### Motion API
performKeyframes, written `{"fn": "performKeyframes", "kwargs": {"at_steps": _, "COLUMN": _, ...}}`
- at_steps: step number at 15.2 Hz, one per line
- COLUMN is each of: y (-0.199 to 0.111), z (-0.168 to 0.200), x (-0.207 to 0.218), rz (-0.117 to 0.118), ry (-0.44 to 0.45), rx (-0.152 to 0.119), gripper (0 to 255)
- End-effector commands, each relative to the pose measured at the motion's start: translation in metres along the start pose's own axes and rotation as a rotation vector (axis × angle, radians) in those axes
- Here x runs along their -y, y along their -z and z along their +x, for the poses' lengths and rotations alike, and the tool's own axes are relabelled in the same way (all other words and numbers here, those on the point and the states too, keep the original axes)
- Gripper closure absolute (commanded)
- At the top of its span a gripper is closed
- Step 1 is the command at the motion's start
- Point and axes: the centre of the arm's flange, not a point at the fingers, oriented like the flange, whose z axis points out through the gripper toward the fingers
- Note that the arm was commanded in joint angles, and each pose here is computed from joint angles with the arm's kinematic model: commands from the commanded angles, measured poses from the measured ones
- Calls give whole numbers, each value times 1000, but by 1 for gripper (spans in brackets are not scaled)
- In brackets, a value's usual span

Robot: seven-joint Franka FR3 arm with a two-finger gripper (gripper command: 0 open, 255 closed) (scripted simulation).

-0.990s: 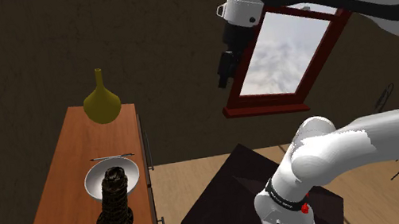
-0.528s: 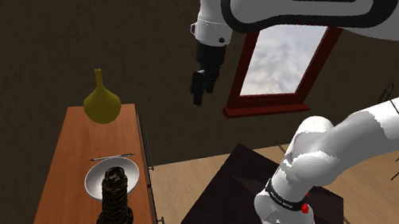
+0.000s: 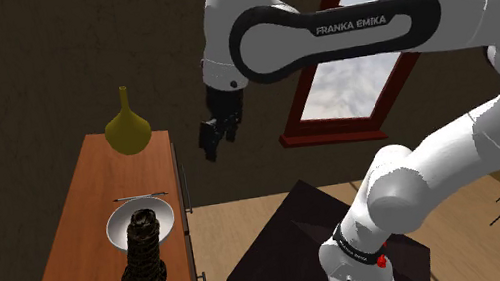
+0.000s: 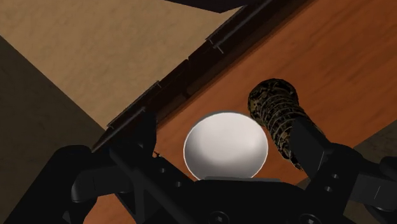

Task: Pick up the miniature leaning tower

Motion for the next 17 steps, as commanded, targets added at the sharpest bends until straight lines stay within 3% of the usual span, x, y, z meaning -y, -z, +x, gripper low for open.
{"fn": "performKeyframes", "kwargs": {"at_steps": 1, "y": -17, "z": 16, "x": 18, "rz": 2, "ry": 4, "rx": 2, "gripper": 0}}
{"fn": "performKeyframes", "kwargs": {"at_steps": 17, "y": -137, "z": 125, "x": 151, "rz": 10, "ry": 36, "rx": 22, "gripper": 0}}
